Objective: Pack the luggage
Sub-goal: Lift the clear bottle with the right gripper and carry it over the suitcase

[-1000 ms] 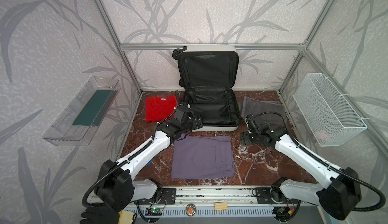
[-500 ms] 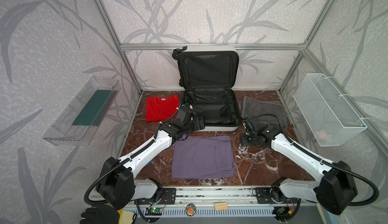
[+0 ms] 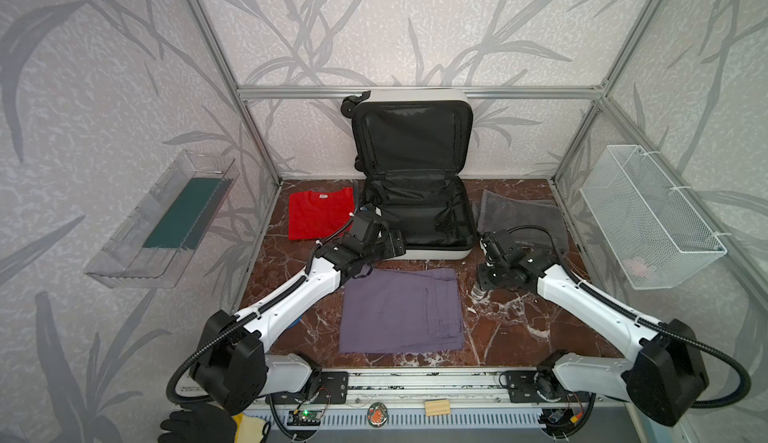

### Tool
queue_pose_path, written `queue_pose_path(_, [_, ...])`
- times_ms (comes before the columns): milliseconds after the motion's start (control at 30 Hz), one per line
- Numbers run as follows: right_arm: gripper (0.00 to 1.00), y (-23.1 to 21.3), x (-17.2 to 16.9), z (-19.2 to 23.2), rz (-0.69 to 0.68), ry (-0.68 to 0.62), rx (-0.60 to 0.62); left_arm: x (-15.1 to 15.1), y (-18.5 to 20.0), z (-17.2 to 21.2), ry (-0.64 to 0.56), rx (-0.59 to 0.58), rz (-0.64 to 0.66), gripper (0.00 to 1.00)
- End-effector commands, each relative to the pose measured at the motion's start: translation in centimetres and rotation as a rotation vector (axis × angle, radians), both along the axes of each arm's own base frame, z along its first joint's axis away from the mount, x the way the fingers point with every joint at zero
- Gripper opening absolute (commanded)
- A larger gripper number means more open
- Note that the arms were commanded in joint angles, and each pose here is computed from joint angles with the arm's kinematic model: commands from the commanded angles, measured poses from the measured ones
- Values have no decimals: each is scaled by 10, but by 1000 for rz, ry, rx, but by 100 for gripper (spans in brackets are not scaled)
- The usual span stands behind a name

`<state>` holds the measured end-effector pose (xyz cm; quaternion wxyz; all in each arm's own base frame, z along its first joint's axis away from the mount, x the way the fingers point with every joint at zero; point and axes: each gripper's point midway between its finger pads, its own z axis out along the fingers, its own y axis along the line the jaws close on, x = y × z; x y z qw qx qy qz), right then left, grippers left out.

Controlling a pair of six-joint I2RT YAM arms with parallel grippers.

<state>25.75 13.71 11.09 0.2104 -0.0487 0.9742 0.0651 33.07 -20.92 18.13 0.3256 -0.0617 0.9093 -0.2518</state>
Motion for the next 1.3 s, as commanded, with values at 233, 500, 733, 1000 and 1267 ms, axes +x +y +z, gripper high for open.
queue_pose_path(233, [14, -1, 1, 46, 11, -115, 43, 4, -8, 19, -22, -52, 7, 90])
queue_pose_path(500, [12, -3, 2, 95, 24, -215, 78, 7, -16, 38, -38, -95, -12, 89])
queue_pose_path(733, [12, 10, 2, 144, 65, -297, 185, 11, -20, 57, -66, -131, -11, 89])
queue_pose_path(1000, [11, 42, 23, 204, 102, -405, 353, 22, -33, 78, -70, -215, -21, 90])
queue_pose_path(1267, [11, 85, 70, 240, 90, -474, 536, 54, -39, 103, -7, -486, 32, 90])
